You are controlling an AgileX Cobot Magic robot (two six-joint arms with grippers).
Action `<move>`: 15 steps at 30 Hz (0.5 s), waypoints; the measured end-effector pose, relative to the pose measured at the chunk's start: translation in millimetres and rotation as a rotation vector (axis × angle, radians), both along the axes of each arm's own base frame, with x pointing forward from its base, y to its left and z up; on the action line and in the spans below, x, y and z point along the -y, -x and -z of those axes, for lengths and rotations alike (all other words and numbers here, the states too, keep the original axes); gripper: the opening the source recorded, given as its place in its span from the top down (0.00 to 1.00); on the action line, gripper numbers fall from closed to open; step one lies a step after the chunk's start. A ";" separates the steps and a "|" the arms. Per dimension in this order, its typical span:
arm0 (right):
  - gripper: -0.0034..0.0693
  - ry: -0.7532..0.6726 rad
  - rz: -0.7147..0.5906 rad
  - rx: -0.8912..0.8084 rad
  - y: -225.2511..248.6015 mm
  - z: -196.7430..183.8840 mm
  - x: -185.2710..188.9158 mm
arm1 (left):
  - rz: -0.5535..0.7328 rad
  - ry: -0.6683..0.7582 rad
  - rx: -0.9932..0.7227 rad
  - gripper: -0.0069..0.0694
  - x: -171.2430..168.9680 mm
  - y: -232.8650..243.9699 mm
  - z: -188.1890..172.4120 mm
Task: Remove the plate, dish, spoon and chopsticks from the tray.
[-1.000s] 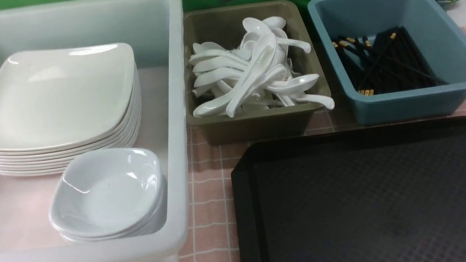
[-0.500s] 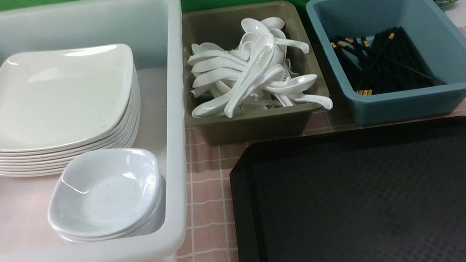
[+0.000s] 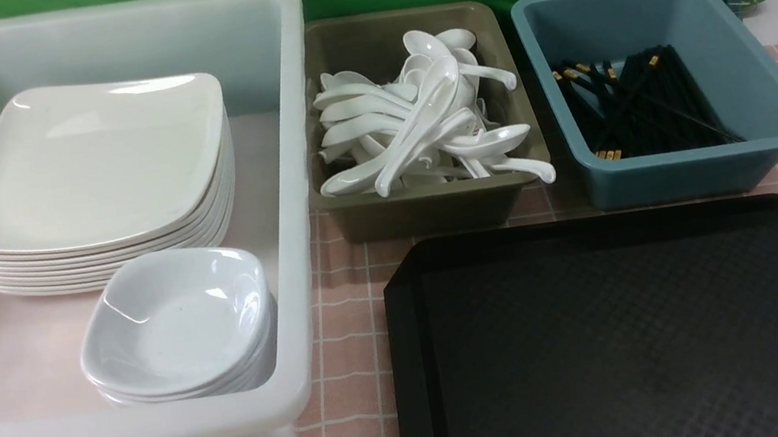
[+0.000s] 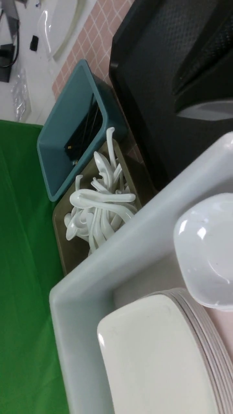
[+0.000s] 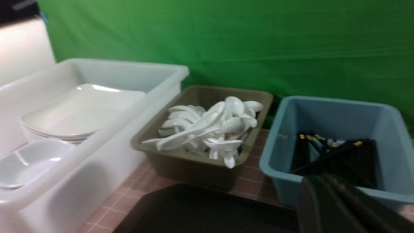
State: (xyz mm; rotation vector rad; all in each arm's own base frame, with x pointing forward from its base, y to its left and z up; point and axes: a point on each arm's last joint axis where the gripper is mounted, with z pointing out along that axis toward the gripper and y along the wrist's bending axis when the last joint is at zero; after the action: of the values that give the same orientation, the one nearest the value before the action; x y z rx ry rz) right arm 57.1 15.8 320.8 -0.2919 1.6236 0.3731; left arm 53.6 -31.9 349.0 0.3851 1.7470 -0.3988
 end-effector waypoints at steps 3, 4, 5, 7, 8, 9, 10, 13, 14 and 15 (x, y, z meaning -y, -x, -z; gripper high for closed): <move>0.91 -0.038 -0.051 0.073 8.3 14.8 1.1 | -0.031 0.075 0.040 0.92 -4.8 6.6 51.0; 0.91 -0.042 -0.057 0.083 9.0 15.1 1.1 | -0.036 0.093 0.052 0.92 -5.4 7.1 56.2; 0.91 -0.048 -0.062 0.095 10.0 14.7 1.3 | -0.042 0.121 0.057 0.92 -6.1 8.1 68.1; 0.90 -0.051 -0.068 0.105 10.5 13.8 1.0 | -0.047 0.149 0.066 0.91 -6.5 8.3 78.2; 0.89 -0.053 -0.070 0.109 10.7 13.5 0.8 | -0.050 0.159 0.063 0.91 -6.5 7.9 82.4; 0.89 -0.053 -0.071 0.112 10.8 13.2 0.7 | -0.052 0.162 0.059 0.91 -6.5 7.6 85.0; 0.89 -0.053 -0.071 0.112 10.8 13.2 0.7 | -0.052 0.161 0.058 0.91 -6.5 7.6 85.4; 0.87 -0.052 -0.071 0.112 10.7 13.2 0.8 | -0.055 0.168 0.067 0.91 -6.6 7.0 86.3; 0.86 -0.052 -0.071 0.112 10.8 13.2 0.7 | -0.056 0.171 0.074 0.91 -6.7 6.9 85.8; 0.86 -0.053 -0.072 0.113 10.8 13.1 0.7 | -0.057 0.173 0.076 0.91 -6.7 6.8 85.6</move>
State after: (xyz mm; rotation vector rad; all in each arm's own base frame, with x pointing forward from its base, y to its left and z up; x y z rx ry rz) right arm 46.3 15.1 307.7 -0.3264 1.4931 0.4459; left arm 46.8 -25.2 263.4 0.2238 1.6320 -0.4842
